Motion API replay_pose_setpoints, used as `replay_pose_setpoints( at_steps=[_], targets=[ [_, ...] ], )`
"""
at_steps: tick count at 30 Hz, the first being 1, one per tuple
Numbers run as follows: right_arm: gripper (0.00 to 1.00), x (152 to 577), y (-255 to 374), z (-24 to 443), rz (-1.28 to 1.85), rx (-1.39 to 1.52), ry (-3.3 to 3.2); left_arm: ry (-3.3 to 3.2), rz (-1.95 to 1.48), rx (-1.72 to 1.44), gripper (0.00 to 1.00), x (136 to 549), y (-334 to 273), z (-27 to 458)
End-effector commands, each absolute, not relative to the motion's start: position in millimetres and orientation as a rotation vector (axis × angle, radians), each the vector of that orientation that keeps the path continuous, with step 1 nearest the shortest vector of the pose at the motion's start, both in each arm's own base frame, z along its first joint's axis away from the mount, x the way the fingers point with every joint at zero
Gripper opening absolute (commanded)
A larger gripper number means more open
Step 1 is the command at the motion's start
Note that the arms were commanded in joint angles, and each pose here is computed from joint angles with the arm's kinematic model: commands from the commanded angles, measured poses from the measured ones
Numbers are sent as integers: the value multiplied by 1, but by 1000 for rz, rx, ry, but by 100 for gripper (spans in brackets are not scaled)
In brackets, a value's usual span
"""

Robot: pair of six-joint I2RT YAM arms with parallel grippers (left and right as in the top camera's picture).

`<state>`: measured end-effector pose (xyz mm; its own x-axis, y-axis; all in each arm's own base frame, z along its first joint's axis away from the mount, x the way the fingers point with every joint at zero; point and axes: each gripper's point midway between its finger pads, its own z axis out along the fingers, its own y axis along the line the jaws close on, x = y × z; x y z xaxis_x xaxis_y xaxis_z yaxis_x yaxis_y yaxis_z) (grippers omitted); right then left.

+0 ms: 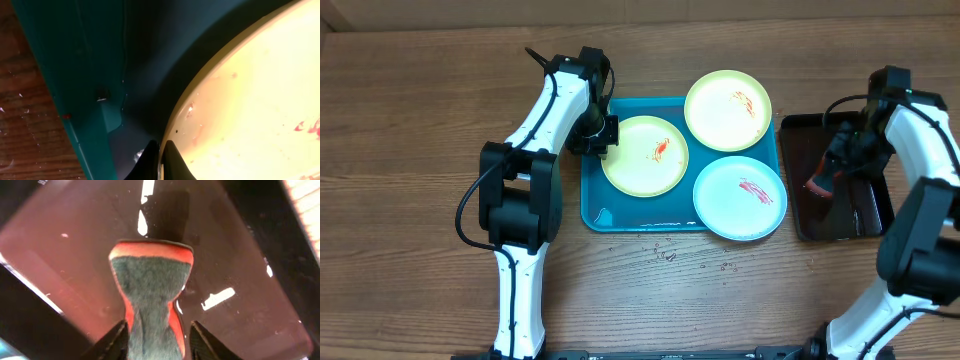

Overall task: Clean dirty plates on tray and stack at the side
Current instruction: 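Grasp the orange-grey sponge in the black tray with the right gripper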

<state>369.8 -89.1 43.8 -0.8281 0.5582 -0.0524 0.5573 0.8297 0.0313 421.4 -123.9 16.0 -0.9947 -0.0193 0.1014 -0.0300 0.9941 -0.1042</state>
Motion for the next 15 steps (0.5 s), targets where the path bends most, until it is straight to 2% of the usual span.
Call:
replay_pose_setpoints(
  at_steps=[1, 7, 12, 15],
  targets=[
    [35, 374, -91, 34, 3, 828, 2981, -3036, 153, 57, 4, 422, -126, 14],
    [25, 372, -86, 17, 11, 781, 3007, -3037, 154, 47, 4, 422, -126, 14],
    [20, 370, -81, 5, 23, 767, 3005, -3037, 154, 47, 4, 422, -126, 14],
    [13, 367, -81, -1, 24, 768, 3004, -3037, 154, 47, 4, 422, -126, 14]
  ],
)
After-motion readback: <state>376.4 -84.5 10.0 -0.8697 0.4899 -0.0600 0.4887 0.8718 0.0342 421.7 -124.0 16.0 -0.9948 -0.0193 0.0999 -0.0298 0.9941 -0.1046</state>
